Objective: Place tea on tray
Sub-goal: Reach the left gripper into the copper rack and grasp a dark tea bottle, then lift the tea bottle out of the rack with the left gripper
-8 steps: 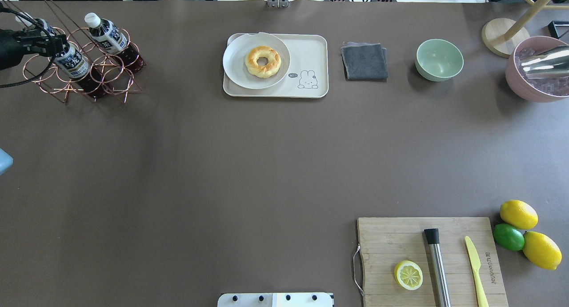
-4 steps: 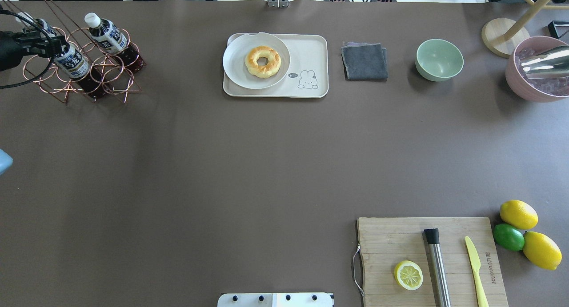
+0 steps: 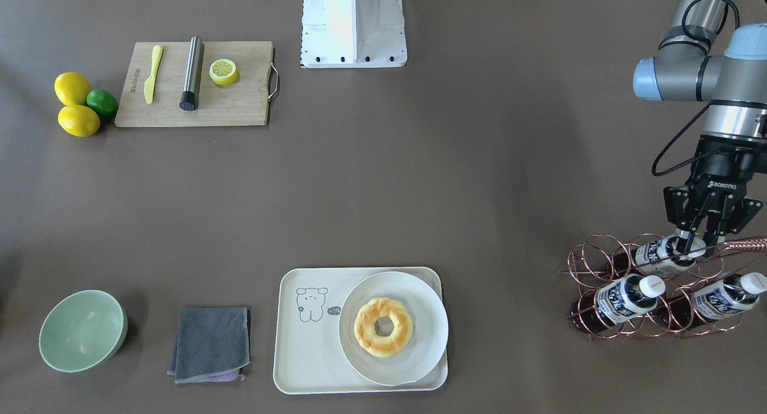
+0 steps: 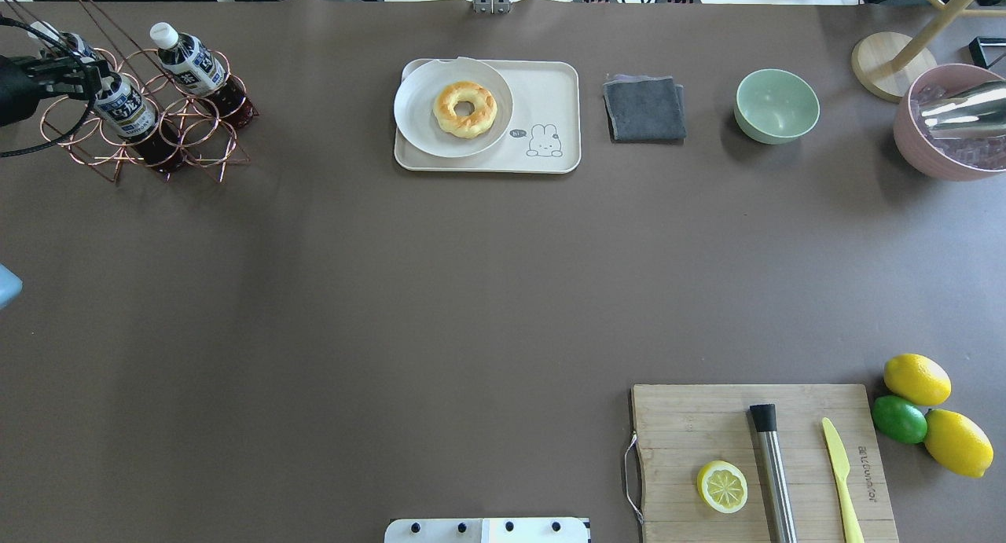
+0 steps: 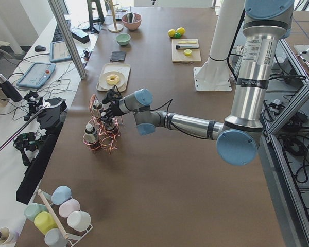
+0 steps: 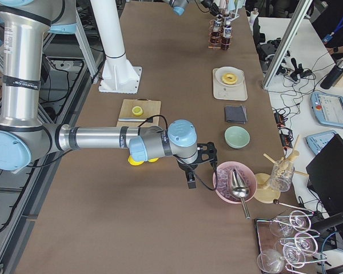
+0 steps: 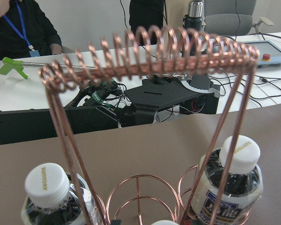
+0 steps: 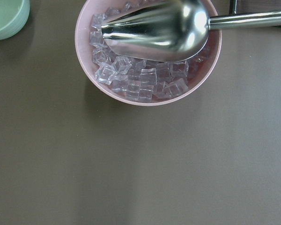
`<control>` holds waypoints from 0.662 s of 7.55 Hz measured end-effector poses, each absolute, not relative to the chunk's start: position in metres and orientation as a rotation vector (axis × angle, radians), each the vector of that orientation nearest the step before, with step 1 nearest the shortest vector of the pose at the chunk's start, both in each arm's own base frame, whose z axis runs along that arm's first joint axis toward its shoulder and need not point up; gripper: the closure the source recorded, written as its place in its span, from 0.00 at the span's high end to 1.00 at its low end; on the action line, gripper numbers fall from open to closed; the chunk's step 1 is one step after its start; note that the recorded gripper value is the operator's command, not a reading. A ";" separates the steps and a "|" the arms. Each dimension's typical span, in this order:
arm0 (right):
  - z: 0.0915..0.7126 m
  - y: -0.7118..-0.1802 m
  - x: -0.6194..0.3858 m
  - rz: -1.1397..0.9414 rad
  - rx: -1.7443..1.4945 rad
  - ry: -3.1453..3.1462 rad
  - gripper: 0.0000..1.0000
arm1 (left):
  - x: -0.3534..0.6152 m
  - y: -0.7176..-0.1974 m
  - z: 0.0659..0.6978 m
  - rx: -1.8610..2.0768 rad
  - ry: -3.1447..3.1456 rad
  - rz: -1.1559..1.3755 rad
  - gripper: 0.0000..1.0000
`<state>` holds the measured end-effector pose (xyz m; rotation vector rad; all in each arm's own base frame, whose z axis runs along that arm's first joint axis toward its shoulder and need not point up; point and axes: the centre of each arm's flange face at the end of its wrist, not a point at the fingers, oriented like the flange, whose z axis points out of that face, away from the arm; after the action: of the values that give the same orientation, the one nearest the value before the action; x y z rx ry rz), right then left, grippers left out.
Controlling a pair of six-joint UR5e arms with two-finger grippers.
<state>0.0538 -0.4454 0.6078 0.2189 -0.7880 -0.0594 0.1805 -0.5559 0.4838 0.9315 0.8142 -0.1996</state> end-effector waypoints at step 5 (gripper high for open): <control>0.611 -0.442 0.054 -0.060 0.224 -0.787 1.00 | 0.156 -0.555 0.459 0.971 0.843 -0.224 0.00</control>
<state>0.0544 -0.4421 0.6107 0.2241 -0.7874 -0.0598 0.1560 -0.5551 0.4588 0.9714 0.8434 -0.2240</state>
